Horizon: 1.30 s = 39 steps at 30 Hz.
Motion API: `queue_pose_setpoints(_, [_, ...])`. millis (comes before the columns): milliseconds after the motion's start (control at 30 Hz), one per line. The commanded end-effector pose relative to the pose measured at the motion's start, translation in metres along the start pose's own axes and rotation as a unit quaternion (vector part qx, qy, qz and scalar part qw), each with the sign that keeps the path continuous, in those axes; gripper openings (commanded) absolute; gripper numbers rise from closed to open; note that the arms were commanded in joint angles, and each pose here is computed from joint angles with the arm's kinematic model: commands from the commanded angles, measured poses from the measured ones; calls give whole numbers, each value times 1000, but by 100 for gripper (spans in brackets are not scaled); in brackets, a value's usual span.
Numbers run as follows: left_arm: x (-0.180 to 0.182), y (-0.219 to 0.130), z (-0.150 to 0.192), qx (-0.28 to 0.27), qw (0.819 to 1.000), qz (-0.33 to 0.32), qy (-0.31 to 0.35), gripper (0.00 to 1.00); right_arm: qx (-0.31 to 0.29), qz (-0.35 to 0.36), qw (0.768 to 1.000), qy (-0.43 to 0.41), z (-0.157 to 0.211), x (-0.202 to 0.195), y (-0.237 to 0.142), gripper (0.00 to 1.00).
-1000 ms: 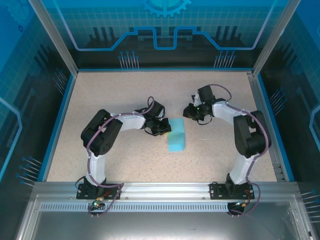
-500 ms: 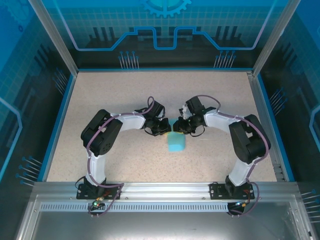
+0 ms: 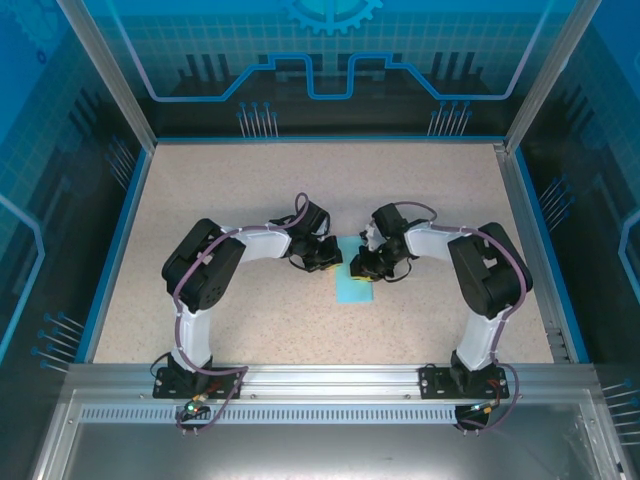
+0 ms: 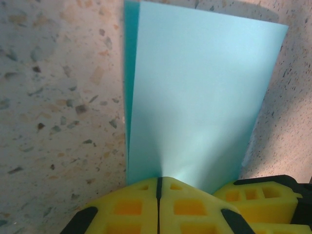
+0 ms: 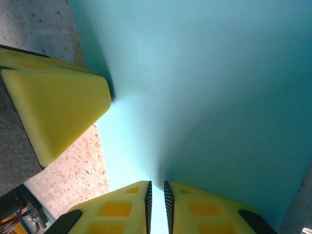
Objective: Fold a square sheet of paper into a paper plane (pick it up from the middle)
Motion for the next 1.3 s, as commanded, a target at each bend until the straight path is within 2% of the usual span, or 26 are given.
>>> queue_pose_setpoints(0, [75,31,25,40,983,-170,-57,7,45,18,998,30,28,-14,-2,18])
queue_pose_setpoints(333, [75,31,25,39,983,-172,-55,7,60,31,996,54,65,-25,-7,19])
queue_pose_setpoints(500, [73,32,24,37,984,-166,-55,7,-36,3,999,-6,42,-1,-28,18])
queue_pose_setpoints(600, [73,32,24,37,984,-166,-55,7,-57,4,998,-19,25,4,-30,19])
queue_pose_setpoints(800, [72,30,24,39,984,-170,-47,5,-30,-1,1000,-3,16,-5,-7,17])
queue_pose_setpoints(933, [72,31,24,36,984,-169,-52,5,-7,9,1000,12,35,-15,-1,17])
queue_pose_setpoints(1267, [76,35,23,30,982,-174,-72,5,35,32,998,43,95,-27,-14,18])
Point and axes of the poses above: each hand's point on the last joint's axis, 136 mm out from that joint toward the fingers, its own y axis out along the fingers, its own x axis along the line the jaws close on, z = x × y, the point moved 9 cm from there along -y, back along the fingers, and after that the axes turned 10 degrees about -y, right-handed, at the moved point
